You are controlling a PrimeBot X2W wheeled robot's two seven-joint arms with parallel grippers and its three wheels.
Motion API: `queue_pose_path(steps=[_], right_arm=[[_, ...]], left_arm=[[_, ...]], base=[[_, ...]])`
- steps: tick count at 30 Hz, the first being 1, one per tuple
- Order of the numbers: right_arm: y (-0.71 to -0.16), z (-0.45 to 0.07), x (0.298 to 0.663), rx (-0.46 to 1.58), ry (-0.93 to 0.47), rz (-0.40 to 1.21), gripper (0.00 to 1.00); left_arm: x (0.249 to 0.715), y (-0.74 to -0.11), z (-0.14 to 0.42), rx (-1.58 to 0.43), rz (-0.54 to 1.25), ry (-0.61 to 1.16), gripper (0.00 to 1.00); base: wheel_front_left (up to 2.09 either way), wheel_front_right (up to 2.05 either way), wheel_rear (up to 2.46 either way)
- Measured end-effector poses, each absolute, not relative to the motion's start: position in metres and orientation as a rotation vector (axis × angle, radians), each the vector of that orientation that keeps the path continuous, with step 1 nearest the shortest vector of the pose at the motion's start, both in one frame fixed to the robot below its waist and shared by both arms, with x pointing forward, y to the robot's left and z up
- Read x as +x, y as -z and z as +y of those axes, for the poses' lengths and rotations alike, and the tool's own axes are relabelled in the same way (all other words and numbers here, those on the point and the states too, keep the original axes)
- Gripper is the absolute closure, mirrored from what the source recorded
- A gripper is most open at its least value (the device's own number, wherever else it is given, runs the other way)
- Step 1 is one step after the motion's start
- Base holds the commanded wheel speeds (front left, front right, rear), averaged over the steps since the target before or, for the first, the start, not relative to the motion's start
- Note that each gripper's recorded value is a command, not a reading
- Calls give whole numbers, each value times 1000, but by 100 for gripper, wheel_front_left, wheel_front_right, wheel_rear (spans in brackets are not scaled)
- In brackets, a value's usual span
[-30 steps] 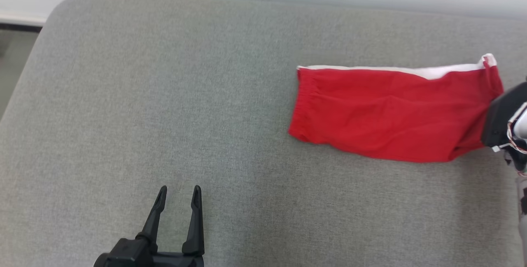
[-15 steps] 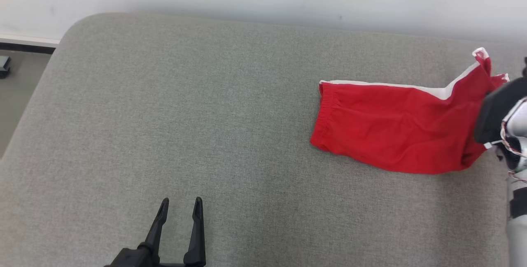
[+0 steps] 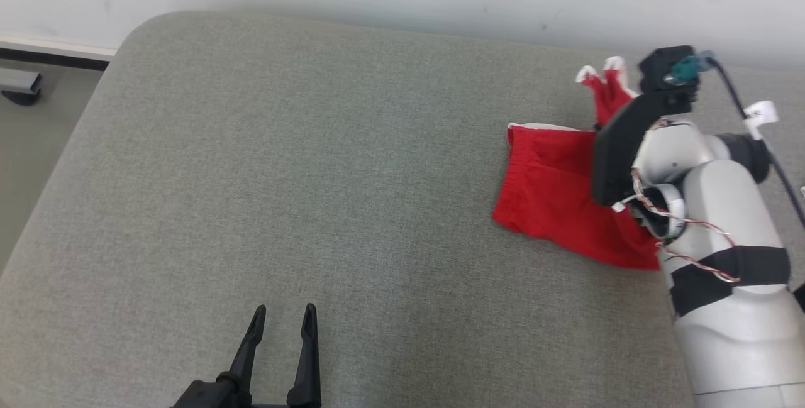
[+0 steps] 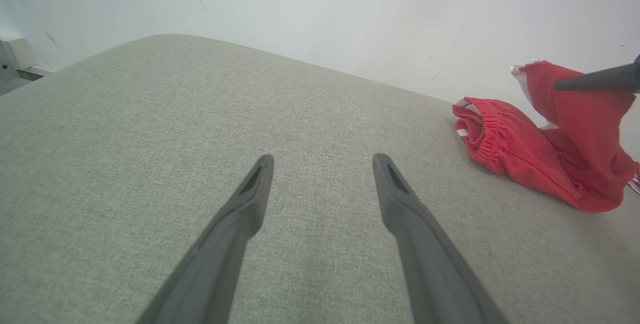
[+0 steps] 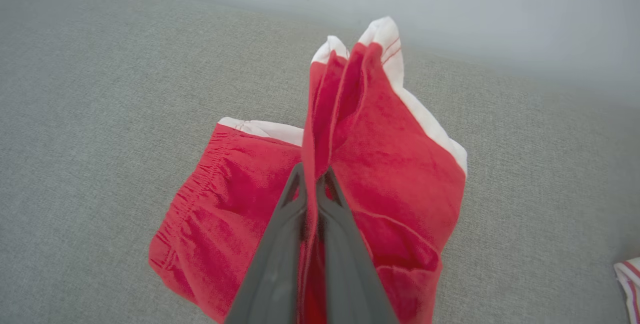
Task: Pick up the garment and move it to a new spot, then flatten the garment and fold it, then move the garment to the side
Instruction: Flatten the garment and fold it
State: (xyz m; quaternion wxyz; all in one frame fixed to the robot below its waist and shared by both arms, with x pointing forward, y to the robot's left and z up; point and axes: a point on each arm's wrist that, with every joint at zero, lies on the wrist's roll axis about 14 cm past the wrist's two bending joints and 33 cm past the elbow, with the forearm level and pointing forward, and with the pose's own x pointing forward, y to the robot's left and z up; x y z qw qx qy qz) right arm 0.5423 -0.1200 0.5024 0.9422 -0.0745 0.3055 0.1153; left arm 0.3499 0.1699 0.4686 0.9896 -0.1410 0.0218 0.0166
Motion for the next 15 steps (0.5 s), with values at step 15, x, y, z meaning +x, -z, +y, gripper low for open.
queue_pose_path(steps=[15], right_arm=[[-477, -60, 530, -181, -392, 693, 100]], left_arm=[[344, -469, 179, -291, 42, -72, 0]], base=[[0, 0, 0]])
